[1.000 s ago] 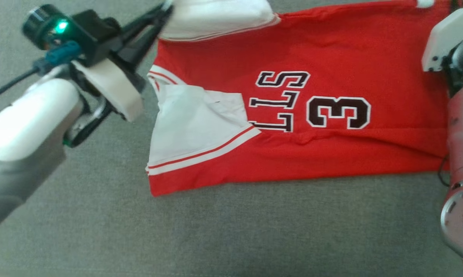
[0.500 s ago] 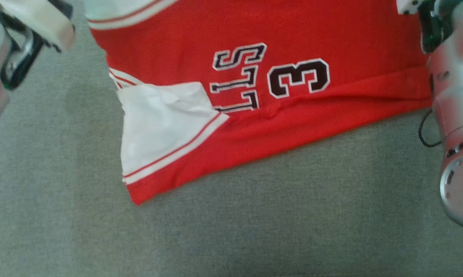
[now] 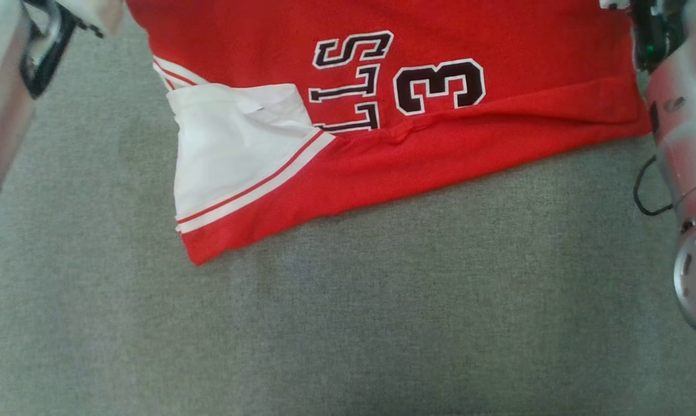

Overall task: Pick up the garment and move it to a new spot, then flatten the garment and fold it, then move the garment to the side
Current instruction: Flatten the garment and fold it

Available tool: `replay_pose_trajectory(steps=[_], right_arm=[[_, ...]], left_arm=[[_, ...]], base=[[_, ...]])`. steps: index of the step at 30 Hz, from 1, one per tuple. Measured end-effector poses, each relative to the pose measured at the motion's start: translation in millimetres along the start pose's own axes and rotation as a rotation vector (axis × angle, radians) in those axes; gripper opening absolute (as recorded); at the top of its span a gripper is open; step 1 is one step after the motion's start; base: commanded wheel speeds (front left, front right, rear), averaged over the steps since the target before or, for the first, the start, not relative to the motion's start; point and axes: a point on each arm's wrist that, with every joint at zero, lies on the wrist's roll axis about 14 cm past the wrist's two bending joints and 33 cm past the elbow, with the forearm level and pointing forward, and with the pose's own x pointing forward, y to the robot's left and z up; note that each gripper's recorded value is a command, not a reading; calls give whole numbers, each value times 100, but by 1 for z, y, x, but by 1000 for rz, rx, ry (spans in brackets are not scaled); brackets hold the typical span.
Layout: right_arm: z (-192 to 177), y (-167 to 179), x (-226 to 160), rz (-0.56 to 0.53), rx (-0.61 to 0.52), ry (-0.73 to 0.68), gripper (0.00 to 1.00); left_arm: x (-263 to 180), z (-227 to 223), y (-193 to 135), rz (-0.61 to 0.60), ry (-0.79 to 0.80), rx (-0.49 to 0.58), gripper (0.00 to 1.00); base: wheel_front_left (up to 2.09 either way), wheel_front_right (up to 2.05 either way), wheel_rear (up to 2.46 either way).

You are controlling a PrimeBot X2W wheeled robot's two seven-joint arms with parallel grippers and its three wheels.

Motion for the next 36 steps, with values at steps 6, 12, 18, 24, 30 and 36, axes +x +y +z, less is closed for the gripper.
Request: replay_pose_trajectory(steps=[6, 12, 18, 24, 30, 36], right_arm=[[4, -4, -9, -9, 34, 3, 0], [-25, -10, -28, -14, 32, 99, 0], [-46, -13, -53, -11, 29, 216, 0], [-58, -26, -77, -9, -16, 310, 0], [-71, -38, -94, 6, -62, 404, 0], [-88, -41, -110, 42, -102, 506, 0]], left_arm=[[-23, -10, -19, -44, 22, -2, 0], [-50, -16, -40, -88, 39, -32, 0], [-93, -33, -72, -167, 123, -75, 0], [-128, -36, -101, -236, 174, -107, 0], [-151, -42, -129, -284, 219, -124, 0], [-166, -53, -145, -312, 264, -147, 0]], base=[[0, 0, 0], [0, 0, 0], [0, 0, 0], [0, 0, 0], [0, 0, 0], [0, 0, 0]])
